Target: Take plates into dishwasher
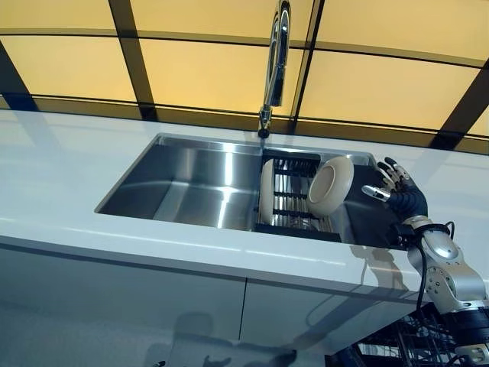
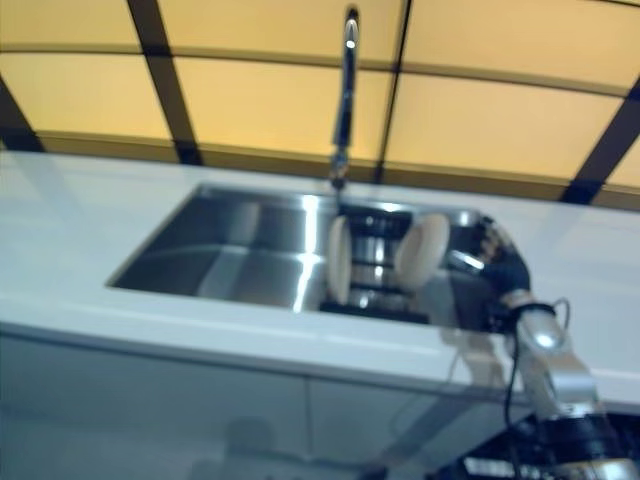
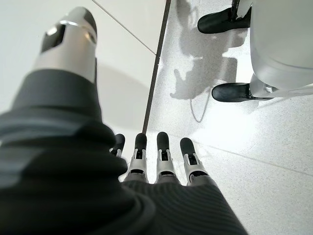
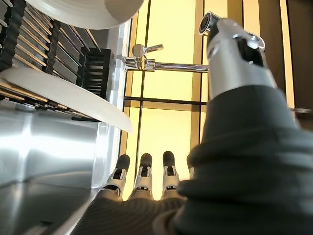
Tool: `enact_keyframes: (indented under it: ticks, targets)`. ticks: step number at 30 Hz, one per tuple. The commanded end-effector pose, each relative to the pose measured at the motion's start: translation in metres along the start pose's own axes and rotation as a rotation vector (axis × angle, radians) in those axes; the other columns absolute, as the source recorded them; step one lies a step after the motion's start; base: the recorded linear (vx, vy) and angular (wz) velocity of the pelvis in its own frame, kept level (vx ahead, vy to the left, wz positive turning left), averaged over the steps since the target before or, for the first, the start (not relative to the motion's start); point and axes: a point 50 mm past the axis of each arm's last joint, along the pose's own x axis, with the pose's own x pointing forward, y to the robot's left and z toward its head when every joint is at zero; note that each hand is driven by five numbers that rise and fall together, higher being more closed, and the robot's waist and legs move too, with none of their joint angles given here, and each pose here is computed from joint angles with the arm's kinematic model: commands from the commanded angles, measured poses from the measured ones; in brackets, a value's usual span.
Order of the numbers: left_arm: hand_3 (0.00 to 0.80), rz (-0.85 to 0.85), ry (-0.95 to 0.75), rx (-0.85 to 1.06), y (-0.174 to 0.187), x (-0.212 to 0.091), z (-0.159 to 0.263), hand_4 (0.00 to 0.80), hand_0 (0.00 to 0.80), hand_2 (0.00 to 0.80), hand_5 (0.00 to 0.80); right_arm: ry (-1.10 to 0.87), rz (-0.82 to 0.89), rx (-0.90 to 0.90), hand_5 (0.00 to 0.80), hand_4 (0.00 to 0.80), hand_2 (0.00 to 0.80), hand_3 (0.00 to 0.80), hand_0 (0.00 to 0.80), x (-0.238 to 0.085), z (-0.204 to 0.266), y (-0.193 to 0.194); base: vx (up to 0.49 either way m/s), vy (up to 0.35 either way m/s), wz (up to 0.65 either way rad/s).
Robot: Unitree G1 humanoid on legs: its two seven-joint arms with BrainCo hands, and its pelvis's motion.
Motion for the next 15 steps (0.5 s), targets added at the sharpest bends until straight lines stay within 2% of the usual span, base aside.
enact_keyframes:
  ticks: [1, 15]
  targets:
    - [0.000, 0.049, 0.008, 0.040, 0.019, 0.000, 0.005, 0.000, 0.000, 0.000, 0.000, -0.036, 0.024, 0.131, 0.000, 0.000, 0.000, 0.000, 0.000, 0.007, 0.013, 0.000, 0.000, 0.000, 0.00]
    - [0.000, 0.040, 0.008, 0.079, 0.021, 0.000, 0.005, 0.000, 0.000, 0.000, 0.000, 0.149, 0.045, 0.341, 0.000, 0.000, 0.000, 0.000, 0.000, 0.021, -0.001, 0.001, 0.000, 0.000, 0.00]
